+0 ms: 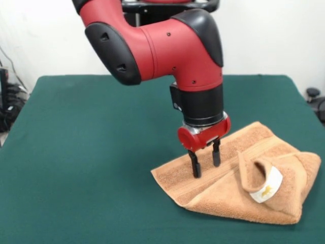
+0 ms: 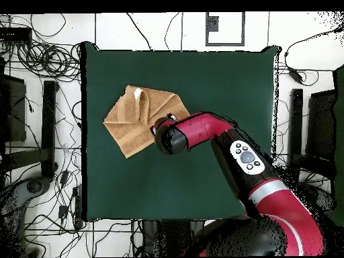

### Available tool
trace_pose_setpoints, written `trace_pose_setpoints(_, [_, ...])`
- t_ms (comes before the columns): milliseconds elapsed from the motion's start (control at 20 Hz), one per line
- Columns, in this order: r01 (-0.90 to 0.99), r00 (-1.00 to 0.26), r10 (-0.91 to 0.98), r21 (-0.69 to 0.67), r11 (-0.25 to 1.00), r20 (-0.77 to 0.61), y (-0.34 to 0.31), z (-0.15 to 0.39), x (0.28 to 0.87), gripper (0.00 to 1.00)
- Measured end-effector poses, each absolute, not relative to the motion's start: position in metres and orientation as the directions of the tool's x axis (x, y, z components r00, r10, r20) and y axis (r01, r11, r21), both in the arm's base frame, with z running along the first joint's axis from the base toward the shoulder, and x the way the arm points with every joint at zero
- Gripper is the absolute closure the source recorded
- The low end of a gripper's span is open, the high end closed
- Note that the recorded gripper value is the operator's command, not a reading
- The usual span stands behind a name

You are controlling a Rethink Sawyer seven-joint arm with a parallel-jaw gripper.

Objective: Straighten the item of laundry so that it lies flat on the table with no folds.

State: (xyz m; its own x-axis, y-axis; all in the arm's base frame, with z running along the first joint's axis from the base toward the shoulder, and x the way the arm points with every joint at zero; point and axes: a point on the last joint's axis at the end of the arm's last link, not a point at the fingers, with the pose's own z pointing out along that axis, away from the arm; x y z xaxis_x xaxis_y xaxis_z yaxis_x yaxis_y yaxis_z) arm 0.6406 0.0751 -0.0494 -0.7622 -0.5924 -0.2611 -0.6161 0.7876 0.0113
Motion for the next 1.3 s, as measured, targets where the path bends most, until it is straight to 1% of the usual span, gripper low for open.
trace_pose_setpoints(950, [-0.645, -0.736, -0.634, -0.04, 0.763, -0.238, 0.0812, -0.0474, 0.6356, 0.0])
trace_pose_setpoints(1300, [-0.637, -0.746, -0.629, -0.04, 0.77, -0.221, 0.0814, -0.0466, 0.6331, 0.0])
